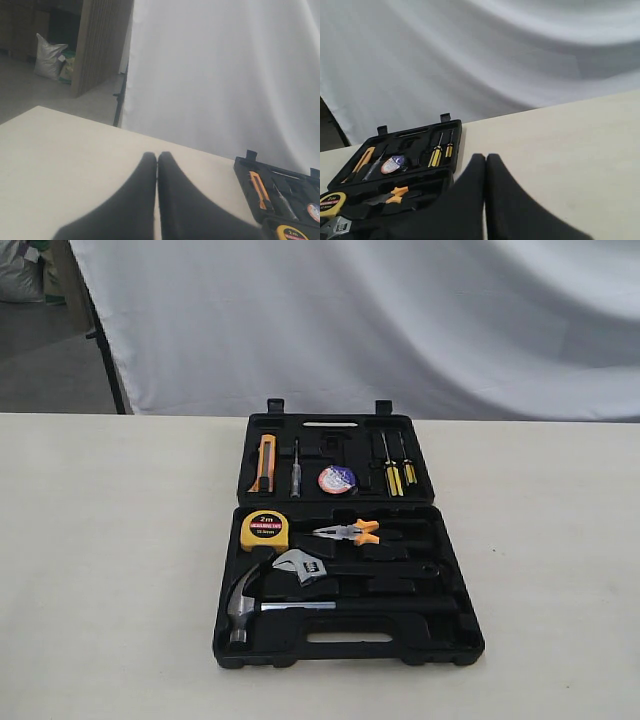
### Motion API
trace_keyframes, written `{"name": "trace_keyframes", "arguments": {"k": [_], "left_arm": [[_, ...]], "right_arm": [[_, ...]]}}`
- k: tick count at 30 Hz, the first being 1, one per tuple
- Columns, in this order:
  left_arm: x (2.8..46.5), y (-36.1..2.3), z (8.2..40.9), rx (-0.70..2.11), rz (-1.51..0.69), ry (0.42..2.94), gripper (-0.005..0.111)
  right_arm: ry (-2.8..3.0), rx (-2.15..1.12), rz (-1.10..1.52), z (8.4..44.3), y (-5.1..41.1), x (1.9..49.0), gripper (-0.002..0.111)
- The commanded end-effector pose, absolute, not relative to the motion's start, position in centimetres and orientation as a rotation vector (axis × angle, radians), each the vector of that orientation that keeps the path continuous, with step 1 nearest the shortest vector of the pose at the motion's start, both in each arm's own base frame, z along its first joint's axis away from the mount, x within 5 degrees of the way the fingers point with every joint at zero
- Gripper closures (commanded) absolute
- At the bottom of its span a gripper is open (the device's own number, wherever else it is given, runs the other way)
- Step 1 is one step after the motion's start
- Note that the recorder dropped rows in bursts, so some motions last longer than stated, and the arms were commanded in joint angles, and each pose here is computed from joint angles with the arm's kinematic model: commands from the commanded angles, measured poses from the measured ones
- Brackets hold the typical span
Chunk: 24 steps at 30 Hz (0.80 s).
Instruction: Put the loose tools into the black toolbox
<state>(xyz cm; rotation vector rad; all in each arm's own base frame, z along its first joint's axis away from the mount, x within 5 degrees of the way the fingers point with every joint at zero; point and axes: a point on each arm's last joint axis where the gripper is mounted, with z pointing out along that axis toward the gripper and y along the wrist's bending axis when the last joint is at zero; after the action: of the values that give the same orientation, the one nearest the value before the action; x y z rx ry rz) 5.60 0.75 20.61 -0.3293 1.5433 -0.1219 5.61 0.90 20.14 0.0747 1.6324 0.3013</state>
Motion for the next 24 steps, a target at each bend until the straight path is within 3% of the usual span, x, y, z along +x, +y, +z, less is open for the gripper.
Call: {"name": "trace_keyframes", "arguments": {"k": [1,24], "left_arm": [[5.54,0.89,20.78,-0.346,-0.103,1.526,0.106],[5.54,0.89,20.78,-0.346,-0.103,1.526,0.106]], "right_arm": [[1.635,0.047,0.266,20.00,0.86,5.57,0.109],[1.634,-0.024,0.200,19.98,0.86,5.57,0.109]]}}
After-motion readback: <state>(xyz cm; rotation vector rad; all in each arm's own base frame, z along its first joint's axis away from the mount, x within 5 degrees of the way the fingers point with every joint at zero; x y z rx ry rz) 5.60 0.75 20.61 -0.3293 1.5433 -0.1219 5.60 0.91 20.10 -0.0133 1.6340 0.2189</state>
